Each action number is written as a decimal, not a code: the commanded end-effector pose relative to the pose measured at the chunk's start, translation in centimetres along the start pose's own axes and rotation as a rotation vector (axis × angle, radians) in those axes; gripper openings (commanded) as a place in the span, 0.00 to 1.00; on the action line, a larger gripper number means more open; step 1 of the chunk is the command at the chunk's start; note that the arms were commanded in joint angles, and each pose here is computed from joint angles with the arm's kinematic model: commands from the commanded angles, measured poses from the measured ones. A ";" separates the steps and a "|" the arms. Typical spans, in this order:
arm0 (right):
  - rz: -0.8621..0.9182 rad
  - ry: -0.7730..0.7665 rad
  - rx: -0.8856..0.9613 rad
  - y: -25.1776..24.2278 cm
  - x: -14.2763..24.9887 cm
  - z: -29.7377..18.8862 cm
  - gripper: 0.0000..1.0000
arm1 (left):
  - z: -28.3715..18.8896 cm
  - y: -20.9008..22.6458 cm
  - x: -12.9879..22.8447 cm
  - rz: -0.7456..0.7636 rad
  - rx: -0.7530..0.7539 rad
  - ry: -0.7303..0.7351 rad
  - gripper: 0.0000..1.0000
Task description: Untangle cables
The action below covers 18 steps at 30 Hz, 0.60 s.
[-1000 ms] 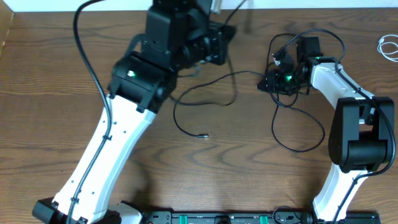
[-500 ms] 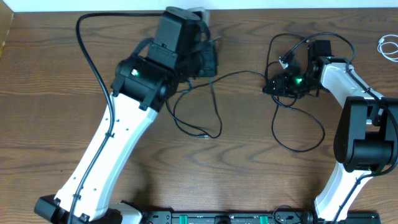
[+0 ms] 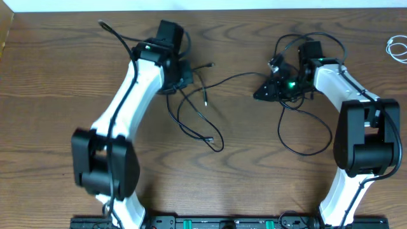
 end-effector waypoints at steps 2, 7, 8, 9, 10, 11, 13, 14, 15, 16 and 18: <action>-0.123 -0.049 -0.009 3.6 -1.5 -1.6 0.49 | 3.4 3.6 -0.9 -0.082 -0.080 0.059 0.07; -0.214 -0.066 -0.008 6.9 -2.0 -1.9 0.50 | 6.9 6.3 -0.8 -0.131 -0.138 0.138 0.07; -0.228 -0.066 -0.012 7.4 -2.0 -1.8 0.51 | 7.5 6.6 -0.7 -0.139 -0.147 0.152 0.07; -0.246 -0.064 -0.017 8.2 -2.0 -1.6 0.51 | 8.1 7.1 -0.6 -0.146 -0.157 0.166 0.08; -0.263 -0.062 -0.023 8.9 -2.0 -1.4 0.51 | 8.7 7.4 -0.5 -0.153 -0.165 0.178 0.07; -0.280 -0.059 -0.028 9.6 -1.9 -1.2 0.52 | 9.1 7.8 -0.5 -0.159 -0.171 0.188 0.07; -0.305 -0.056 -0.040 10.8 -1.9 -0.6 0.53 | 10.1 8.5 -0.3 -0.173 -0.185 0.209 0.07; -0.320 -0.056 -0.047 11.5 -2.0 -0.3 0.53 | 10.4 8.8 -0.3 -0.179 -0.190 0.215 0.08; -0.335 -0.057 -0.054 12.3 -2.0 0.1 0.54 | 10.7 9.1 -0.3 -0.186 -0.195 0.222 0.08; -0.351 -0.058 -0.061 12.9 -2.1 0.4 0.54 | 10.9 9.4 -0.3 -0.191 -0.198 0.226 0.08; -0.402 -0.059 -0.076 14.4 -2.1 1.3 0.56 | 11.2 9.8 -0.5 -0.203 -0.199 0.226 0.07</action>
Point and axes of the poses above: each gripper's point midway between its finger pads, its own z axis out along the fingers, its own y axis along the line the jaws close on, x = y × z, the point moved 3 cm from there along -z, back along the fingers, and after that the axes turned 6 degrees about -z, right-handed, at the moved point
